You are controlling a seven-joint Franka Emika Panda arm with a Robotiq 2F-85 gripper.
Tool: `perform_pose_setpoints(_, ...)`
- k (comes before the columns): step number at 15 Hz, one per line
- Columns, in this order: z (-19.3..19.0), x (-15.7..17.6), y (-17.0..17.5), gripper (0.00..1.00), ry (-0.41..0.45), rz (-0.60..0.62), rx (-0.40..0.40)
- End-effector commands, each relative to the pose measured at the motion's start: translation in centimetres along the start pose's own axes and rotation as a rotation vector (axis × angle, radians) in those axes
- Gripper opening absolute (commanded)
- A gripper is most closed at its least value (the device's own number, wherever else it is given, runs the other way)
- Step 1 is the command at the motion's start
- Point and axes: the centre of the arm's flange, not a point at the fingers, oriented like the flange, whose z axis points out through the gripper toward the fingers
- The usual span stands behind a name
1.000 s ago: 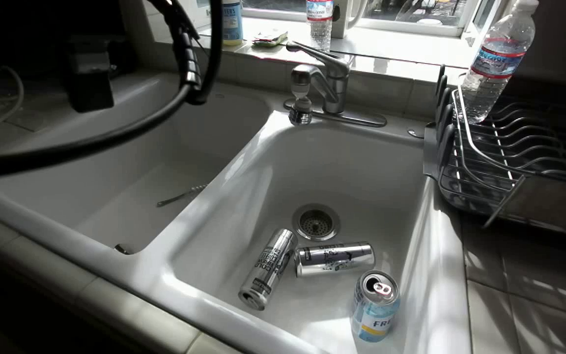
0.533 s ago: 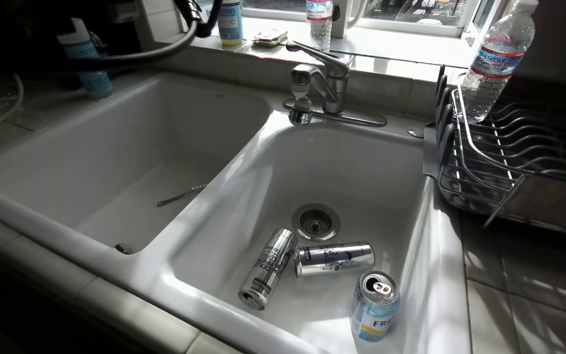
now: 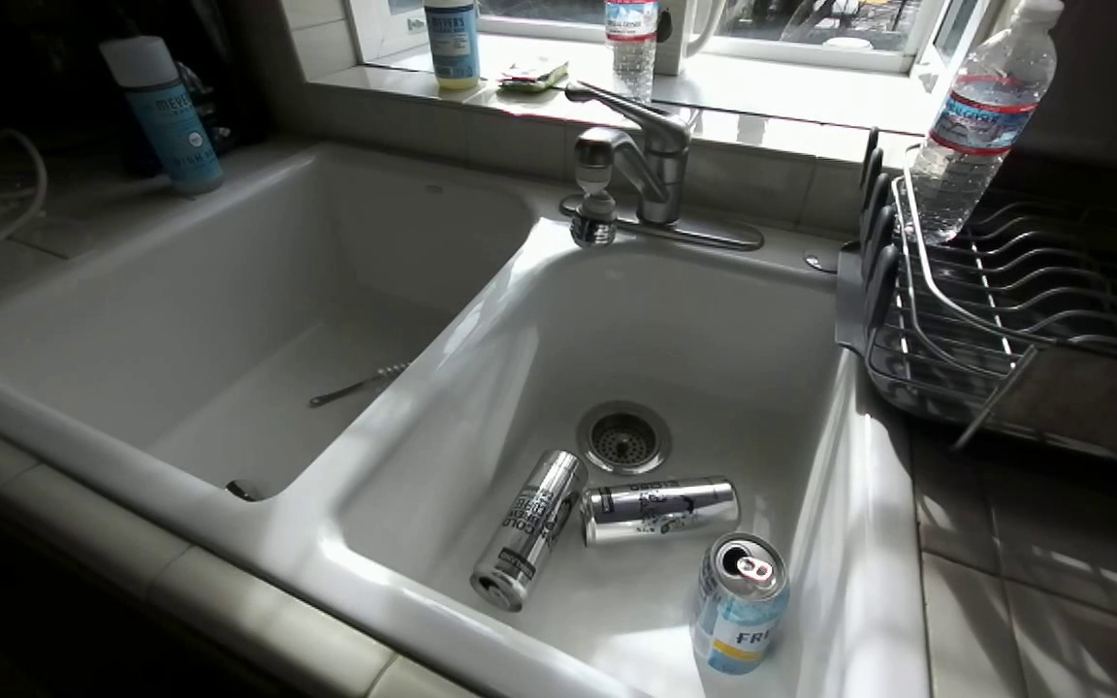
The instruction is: Pick up the bottle on the left and put it on the windowsill.
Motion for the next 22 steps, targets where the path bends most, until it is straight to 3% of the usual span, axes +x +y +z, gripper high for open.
perform_pose_setpoints(1, 0.7, 5.0, -5.4, 1.0, 0.054, -0.191, 0.047)
perform_pose_setpoints(3, 1.7, 6.7, -7.8, 1.0, 0.093, -0.288, 0.089)
perform_pose_setpoints(4, 0.9, 4.1, -6.7, 1.0, 0.085, -0.209, 0.033)
perform_pose_setpoints(11, 1.0, 4.5, -6.7, 1.0, 0.092, -0.211, 0.038)
perform_pose_setpoints(17, 2.9, 9.5, -11.0, 1.0, 0.046, -0.27, 0.059)
perform_pose_setpoints(22, 4.2, 15.9, -14.6, 1.0, 0.088, -0.266, 0.036)
